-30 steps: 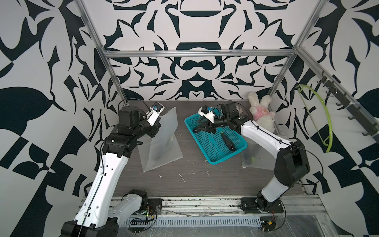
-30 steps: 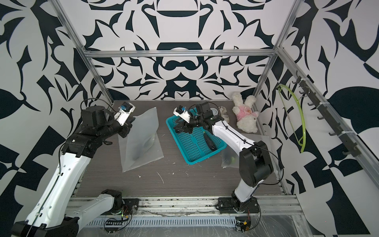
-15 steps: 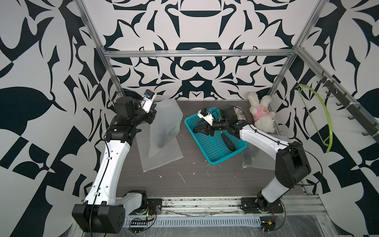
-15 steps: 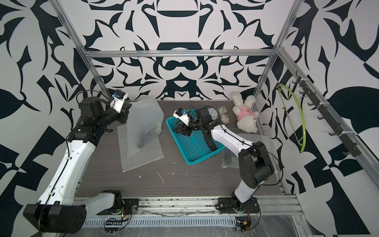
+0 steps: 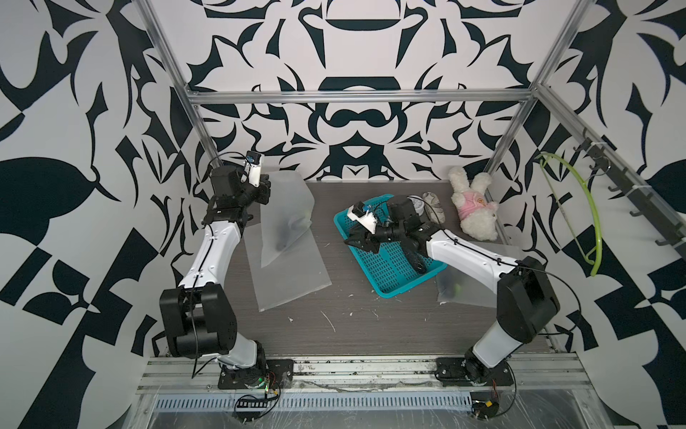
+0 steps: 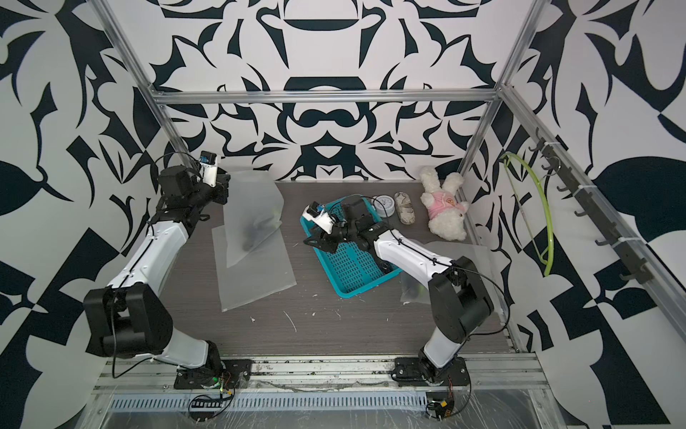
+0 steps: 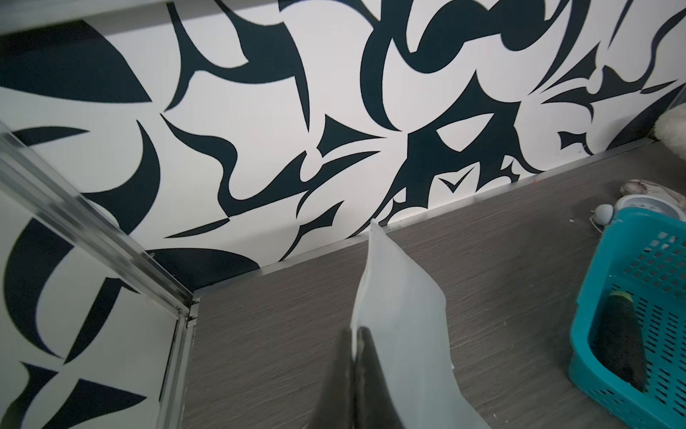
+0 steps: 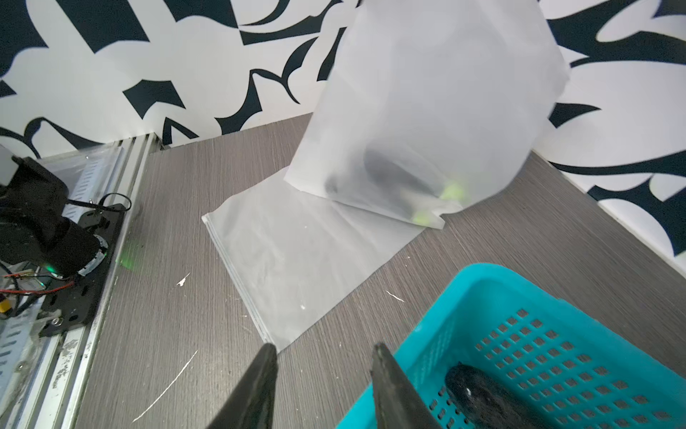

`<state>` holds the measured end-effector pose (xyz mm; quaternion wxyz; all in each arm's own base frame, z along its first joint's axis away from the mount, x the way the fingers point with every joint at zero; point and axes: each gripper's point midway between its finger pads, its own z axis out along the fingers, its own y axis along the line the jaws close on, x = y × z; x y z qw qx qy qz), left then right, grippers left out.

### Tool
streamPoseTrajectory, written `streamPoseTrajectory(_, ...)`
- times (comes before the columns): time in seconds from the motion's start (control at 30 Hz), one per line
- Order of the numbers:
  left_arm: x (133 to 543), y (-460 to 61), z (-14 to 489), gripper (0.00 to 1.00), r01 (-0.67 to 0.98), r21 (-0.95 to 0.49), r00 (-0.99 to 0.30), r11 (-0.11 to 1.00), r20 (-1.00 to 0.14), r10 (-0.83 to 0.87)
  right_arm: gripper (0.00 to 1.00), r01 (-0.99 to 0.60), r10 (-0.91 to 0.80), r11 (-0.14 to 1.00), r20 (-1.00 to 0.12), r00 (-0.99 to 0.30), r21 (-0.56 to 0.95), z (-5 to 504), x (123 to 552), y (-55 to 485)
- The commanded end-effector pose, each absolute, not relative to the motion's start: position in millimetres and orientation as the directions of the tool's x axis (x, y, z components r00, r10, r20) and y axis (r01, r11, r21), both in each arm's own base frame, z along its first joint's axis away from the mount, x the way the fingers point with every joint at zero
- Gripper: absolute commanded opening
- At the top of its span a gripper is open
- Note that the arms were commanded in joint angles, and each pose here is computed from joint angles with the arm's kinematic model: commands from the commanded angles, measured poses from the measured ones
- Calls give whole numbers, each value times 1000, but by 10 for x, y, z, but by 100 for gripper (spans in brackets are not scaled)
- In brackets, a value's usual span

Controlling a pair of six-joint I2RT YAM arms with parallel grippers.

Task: Place the eggplant in a zip-top bag and seal the zipper
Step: Place the zipper food storage bag in the zipper food storage bag.

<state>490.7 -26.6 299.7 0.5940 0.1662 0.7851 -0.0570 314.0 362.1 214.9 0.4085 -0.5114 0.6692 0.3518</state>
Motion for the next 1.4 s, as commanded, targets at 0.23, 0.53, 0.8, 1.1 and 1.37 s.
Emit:
streamPoseTrajectory(0.23,5259,25,2444,0,211,-97,-394,973,-919,-6,44,-972,-405,227,-903,-144,53,1978,2942,3926)
streamPoseTrajectory(0.53,5187,334,1742,11,-35,-266,-652,963,-725,-223,44,-959,-418,279,-894,-161,42,1938,3001,3871)
streamPoseTrajectory(0.8,4693,470,1559,64,-196,-246,-742,949,-596,-308,46,-947,-417,320,-892,-175,37,1916,3039,3813)
streamPoseTrajectory(1.1,3887,145,1725,76,-166,-196,-813,967,-528,-246,50,-940,-397,340,-902,-173,31,1874,3010,3761)
streamPoseTrajectory(1.37,3046,-1007,1265,70,48,-203,-926,978,-376,-33,55,-929,-392,370,-905,-166,10,1869,2901,3577)
